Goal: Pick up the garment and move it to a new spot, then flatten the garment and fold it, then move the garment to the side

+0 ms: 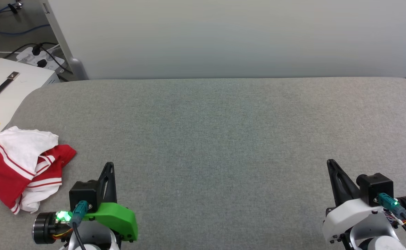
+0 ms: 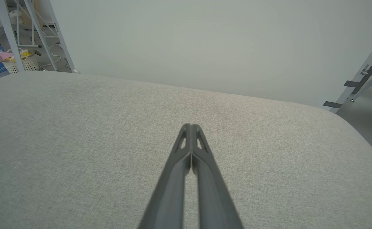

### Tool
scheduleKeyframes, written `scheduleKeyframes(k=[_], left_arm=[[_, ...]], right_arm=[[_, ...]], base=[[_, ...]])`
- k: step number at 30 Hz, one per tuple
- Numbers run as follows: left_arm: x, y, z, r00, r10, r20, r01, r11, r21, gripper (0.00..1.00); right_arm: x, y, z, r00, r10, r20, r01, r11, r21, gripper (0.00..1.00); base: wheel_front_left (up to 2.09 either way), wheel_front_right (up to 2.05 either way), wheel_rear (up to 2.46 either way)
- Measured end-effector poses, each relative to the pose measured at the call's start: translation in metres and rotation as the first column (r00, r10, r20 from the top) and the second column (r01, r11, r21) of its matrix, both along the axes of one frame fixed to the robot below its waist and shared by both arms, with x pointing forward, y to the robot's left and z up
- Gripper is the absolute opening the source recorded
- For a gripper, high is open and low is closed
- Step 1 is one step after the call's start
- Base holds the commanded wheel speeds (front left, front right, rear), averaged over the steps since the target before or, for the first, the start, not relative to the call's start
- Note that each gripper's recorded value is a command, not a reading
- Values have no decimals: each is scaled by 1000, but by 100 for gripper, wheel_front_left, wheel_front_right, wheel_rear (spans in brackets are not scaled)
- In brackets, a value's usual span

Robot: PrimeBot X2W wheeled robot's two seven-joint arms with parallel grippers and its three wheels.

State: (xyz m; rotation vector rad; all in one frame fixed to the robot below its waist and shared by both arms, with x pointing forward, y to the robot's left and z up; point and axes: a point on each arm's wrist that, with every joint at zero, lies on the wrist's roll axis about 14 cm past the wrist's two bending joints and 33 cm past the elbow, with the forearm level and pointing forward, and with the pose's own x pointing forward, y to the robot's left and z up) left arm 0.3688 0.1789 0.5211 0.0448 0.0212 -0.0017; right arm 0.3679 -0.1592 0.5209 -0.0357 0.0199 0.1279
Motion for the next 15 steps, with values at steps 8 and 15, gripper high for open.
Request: scheduleKeyframes(k=[8,15], left_arm=[[0,0,0,1000,0,0,0,1000,0,0],[0,0,0,1000,0,0,0,1000,0,0]], right_arm=[[0,0,0,1000,0,0,0,1000,0,0],[0,0,0,1000,0,0,0,1000,0,0]], base=[[0,0,0],[0,0,0]])
